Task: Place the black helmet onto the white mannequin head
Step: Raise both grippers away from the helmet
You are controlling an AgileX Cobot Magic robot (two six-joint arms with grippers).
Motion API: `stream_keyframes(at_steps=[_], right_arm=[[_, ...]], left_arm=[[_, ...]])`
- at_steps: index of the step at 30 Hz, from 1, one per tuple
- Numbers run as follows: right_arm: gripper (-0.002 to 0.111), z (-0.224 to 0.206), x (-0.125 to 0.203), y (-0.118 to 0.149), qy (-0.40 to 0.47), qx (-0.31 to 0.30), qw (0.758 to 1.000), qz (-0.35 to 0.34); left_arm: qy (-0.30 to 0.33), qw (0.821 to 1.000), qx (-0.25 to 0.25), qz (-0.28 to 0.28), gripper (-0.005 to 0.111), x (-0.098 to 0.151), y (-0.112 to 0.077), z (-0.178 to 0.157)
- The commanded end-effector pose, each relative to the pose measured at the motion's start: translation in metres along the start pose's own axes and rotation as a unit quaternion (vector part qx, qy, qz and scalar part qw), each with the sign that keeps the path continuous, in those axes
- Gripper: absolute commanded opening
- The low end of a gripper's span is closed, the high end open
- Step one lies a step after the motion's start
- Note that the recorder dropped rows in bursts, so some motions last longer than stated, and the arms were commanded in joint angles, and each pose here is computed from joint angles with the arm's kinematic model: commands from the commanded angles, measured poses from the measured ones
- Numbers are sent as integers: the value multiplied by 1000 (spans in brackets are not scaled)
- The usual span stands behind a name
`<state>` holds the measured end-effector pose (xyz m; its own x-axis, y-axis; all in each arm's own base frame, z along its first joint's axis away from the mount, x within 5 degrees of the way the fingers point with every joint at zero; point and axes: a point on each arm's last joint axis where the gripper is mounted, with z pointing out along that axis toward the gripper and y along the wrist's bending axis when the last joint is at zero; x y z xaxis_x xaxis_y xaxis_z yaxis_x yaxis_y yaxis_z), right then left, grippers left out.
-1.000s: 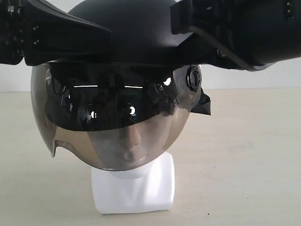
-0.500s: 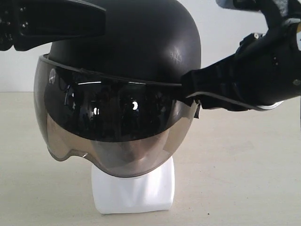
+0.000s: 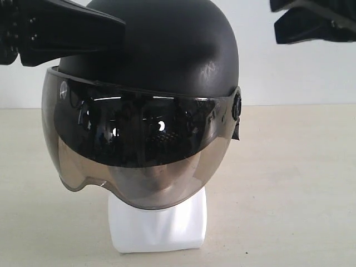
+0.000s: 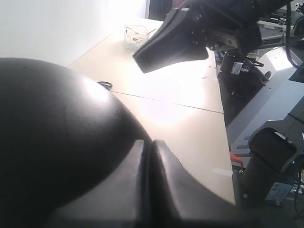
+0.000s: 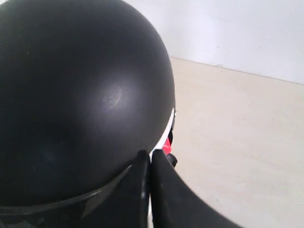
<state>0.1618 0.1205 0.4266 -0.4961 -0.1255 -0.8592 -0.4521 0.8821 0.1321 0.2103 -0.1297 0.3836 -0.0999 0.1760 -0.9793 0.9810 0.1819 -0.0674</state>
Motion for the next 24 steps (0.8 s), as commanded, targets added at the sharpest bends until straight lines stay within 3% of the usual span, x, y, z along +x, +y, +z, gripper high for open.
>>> stream_keyframes(at_steps=[1,7,16,19,22,24], right_arm=[[0,-11,0,-5,5,20,1000,-12],[0,-13,0,0,5,-10,998,-56],[0,-17,-5,22,-35,-130,987,-88],[0,-19,-9,29,-63,-166,980,-93],[0,-19,-12,35,-78,-198,973,-90],[0,-17,-13,39,-75,-215,971,-78]], left_arm=[[-6,1000,-10,3,4,-4,0,-1],[-19,998,-60,31,4,-14,1,-9],[-35,979,-163,118,4,-43,10,-29],[-32,970,-178,159,4,-50,17,-35],[-35,967,-193,165,4,-59,30,-42],[-37,970,-176,161,4,-64,37,-43]])
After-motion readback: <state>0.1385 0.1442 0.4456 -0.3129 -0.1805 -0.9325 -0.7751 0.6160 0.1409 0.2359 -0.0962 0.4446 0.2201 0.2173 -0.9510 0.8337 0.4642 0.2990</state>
